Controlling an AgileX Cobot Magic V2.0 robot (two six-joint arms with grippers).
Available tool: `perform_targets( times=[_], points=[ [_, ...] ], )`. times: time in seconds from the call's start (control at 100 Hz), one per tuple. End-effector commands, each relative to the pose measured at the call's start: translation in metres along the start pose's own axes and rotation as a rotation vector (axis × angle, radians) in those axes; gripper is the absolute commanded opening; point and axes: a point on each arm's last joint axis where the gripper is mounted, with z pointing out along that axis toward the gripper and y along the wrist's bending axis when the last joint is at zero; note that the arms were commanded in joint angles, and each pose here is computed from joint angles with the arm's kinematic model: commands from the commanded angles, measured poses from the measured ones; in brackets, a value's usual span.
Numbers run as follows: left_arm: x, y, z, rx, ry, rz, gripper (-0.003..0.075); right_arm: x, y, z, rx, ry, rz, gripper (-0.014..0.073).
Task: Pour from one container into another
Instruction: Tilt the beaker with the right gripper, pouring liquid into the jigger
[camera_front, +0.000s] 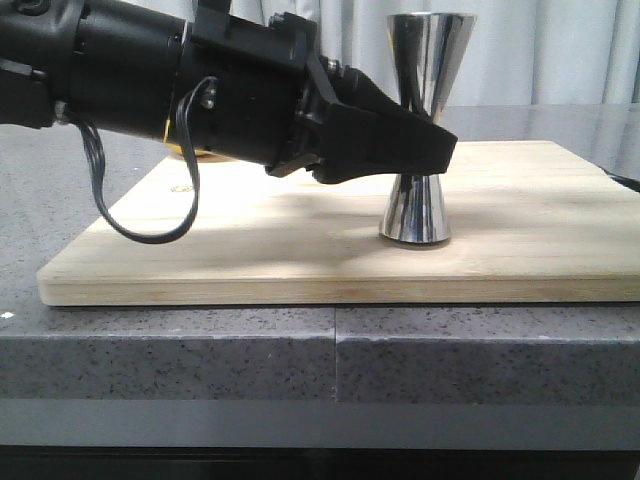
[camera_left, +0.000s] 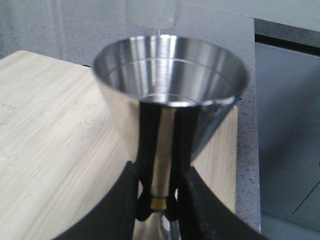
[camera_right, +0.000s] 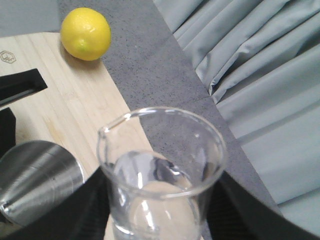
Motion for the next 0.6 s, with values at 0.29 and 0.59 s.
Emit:
perform_targets(
  times=[0.29, 0.59],
  points=[
    [-0.0306, -0.0067, -0.0088, 0.030, -0.130, 0.011, -0.0021, -0.0164, -0.0170, -0.0183, 0.076, -0.104, -0.067, 0.0241],
    [-0.0306, -0.0067, -0.0088, 0.030, -0.130, 0.011, -0.0021, -0.0163, -0.0175, -0.0184, 0.082, -0.102, -0.089, 0.0240]
  ],
)
